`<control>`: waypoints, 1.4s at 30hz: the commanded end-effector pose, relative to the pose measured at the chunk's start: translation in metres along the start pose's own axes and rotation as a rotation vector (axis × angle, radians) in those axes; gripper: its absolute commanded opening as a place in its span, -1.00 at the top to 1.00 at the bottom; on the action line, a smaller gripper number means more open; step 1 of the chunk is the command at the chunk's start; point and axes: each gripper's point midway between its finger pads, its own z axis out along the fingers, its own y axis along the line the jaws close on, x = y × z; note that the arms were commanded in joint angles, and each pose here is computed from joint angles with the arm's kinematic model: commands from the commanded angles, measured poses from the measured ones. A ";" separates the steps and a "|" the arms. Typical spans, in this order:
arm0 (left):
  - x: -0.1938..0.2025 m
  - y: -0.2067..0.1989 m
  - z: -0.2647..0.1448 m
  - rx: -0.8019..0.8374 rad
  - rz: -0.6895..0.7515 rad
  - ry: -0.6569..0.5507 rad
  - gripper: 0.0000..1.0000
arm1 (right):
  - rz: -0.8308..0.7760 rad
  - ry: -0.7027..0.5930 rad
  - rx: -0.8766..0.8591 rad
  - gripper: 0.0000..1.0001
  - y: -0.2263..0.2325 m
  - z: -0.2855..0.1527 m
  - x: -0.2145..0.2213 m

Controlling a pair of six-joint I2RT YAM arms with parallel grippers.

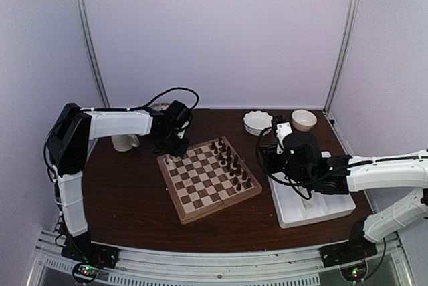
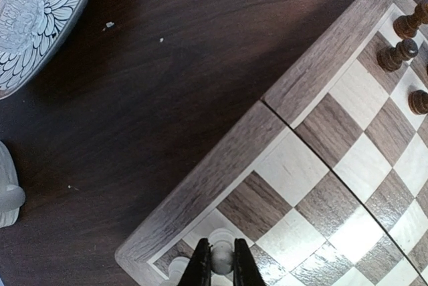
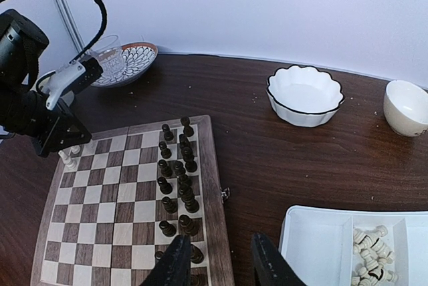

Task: Set up the chess pieces on the board
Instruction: Place the pawn on a2.

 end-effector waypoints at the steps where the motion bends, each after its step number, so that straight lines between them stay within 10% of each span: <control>1: 0.000 0.006 0.005 -0.016 0.003 -0.001 0.91 | 0.018 -0.016 -0.004 0.35 0.003 0.001 -0.009; 28: 0.010 0.009 0.007 -0.030 0.006 0.026 0.91 | 0.014 -0.011 -0.002 0.35 0.004 0.003 -0.007; 42: 0.004 0.007 0.003 -0.017 0.009 0.020 0.52 | 0.010 -0.008 -0.005 0.35 0.004 0.003 -0.007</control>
